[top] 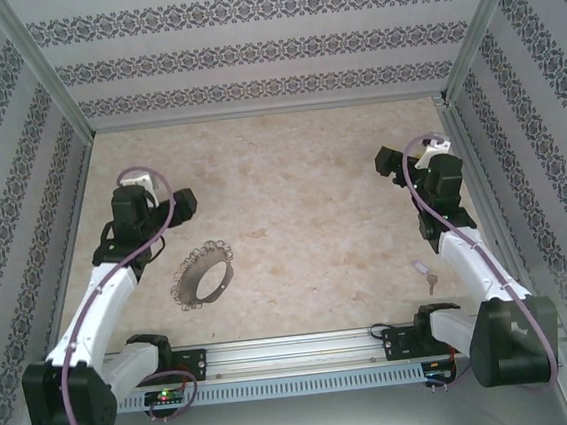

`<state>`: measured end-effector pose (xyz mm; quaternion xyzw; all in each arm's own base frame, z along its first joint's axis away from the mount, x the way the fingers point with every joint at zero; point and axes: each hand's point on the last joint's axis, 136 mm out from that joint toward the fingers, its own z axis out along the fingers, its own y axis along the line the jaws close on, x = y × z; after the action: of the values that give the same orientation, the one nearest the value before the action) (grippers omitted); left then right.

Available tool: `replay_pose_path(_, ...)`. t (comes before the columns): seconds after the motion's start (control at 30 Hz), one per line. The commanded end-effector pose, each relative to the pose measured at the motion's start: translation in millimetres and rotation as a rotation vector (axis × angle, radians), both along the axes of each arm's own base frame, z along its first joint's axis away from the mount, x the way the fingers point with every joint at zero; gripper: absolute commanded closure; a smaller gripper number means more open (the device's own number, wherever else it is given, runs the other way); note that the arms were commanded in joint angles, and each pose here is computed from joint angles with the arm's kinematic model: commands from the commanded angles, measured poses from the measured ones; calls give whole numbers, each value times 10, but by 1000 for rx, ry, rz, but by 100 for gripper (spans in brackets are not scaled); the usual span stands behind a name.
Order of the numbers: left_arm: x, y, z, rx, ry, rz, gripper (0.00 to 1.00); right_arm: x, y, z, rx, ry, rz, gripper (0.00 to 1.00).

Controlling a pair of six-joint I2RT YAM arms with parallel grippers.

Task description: Put the keys on the keyring

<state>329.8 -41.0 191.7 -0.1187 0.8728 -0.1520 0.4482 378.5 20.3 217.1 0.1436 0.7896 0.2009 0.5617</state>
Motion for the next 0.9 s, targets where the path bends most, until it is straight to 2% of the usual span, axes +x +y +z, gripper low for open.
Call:
replay_pose_path(0.0, -518, -284, -367, -191, 227, -54, 11, -133, 435, -275, 120, 193, 182, 11)
replay_pose_path(0.1, -685, -455, -419, -261, 266, -105, 18, -247, 683, -483, 124, 298, 258, 15)
replay_pose_path(0.23, -757, -696, -492, -245, 300, -192, 25, -423, 1008, -695, 128, 379, 331, 17)
replay_pose_path(0.33, -814, -880, -614, -144, 361, -294, 32, -545, 1208, -822, 82, 430, 371, 18)
replay_pose_path(0.5, -883, -1063, -946, 70, 492, -422, 53, -648, 1352, -936, -39, 463, 364, 10)
replay_pose_path(0.57, -873, -1142, -1034, 122, 517, -459, 59, -675, 1391, -935, -57, 470, 384, 10)
replay_pose_path(0.77, -773, -1109, -1155, 322, 565, -480, 65, -721, 1519, -872, -28, 446, 463, 11)
replay_pose_path(0.87, -749, -1058, -1171, 383, 576, -485, 67, -709, 1544, -894, -22, 454, 472, 12)
